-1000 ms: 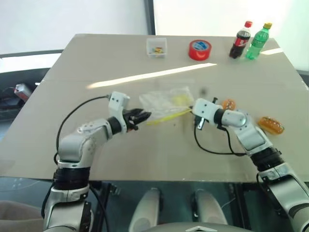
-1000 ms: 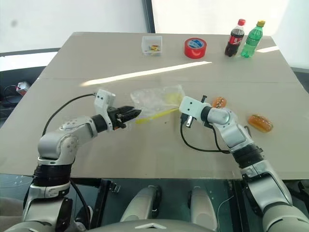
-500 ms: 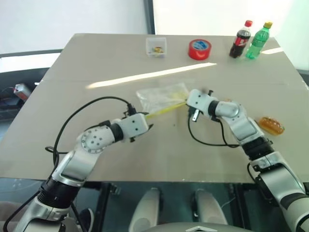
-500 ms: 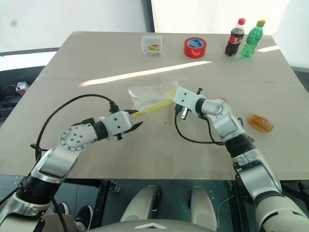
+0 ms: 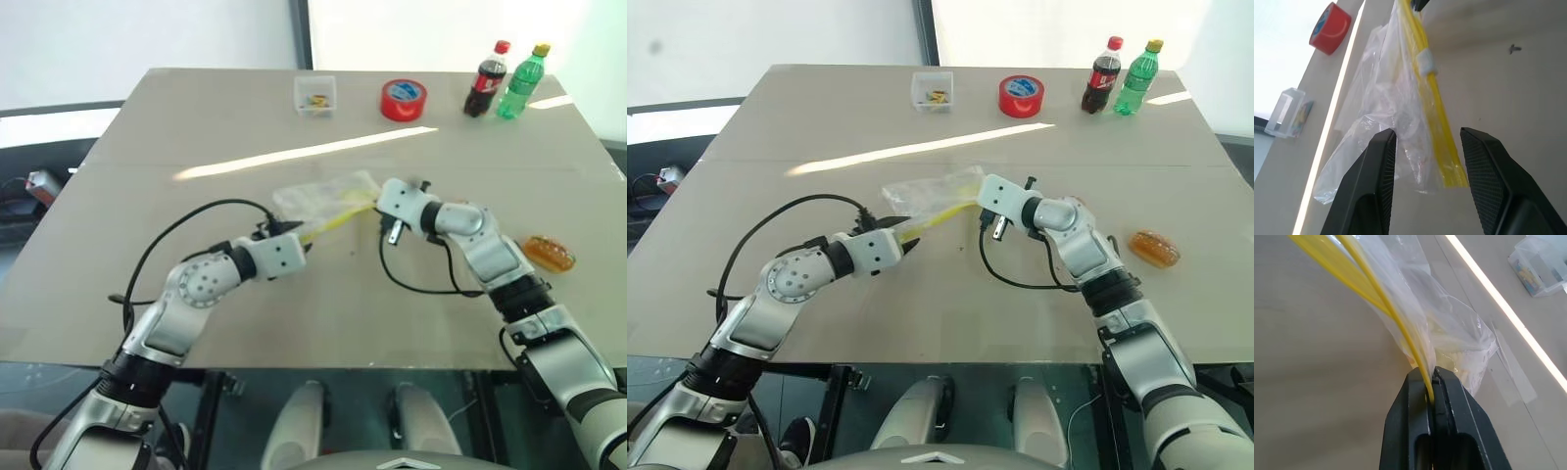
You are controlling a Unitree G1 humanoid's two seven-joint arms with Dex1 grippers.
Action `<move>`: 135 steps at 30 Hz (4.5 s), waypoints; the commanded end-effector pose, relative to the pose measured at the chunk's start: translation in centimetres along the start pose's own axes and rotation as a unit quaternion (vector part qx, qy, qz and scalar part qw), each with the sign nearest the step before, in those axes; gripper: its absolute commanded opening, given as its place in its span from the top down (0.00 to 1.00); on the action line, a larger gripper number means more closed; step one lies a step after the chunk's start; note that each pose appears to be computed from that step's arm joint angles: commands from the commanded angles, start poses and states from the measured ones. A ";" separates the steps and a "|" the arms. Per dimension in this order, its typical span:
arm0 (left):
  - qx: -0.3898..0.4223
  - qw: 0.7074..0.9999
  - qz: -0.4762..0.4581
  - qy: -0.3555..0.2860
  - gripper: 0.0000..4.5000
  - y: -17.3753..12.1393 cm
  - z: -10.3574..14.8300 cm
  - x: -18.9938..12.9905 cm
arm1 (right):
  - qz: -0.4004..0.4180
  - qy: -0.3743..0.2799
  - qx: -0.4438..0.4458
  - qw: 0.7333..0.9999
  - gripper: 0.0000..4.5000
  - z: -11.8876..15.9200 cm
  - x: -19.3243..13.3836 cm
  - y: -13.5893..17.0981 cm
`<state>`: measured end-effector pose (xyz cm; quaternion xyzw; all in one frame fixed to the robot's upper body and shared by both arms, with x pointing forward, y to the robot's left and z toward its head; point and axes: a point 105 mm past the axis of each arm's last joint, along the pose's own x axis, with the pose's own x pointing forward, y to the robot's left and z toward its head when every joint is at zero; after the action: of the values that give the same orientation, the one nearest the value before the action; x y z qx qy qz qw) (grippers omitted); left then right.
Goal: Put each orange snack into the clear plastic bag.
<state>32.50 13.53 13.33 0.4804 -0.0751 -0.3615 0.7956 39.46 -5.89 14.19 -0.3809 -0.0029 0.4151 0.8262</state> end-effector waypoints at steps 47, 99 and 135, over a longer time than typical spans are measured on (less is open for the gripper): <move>-0.067 0.995 0.075 -0.012 1.00 3.2 -0.6 2.1 | -0.053 -0.094 0.105 0.989 0.64 4.3 -5.1 0.3; -0.052 0.997 0.051 -0.028 1.00 1.6 0.9 2.5 | -0.093 -0.039 -0.087 0.991 0.40 3.1 2.2 -1.1; -0.094 0.989 0.114 0.004 1.00 3.2 -0.1 3.3 | -0.363 0.081 0.393 0.841 0.01 -4.5 -10.1 -1.3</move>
<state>36.60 12.83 13.79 0.3925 -0.0646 -0.2716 0.8764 35.06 -15.49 13.72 -0.0351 0.1086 0.0503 0.9922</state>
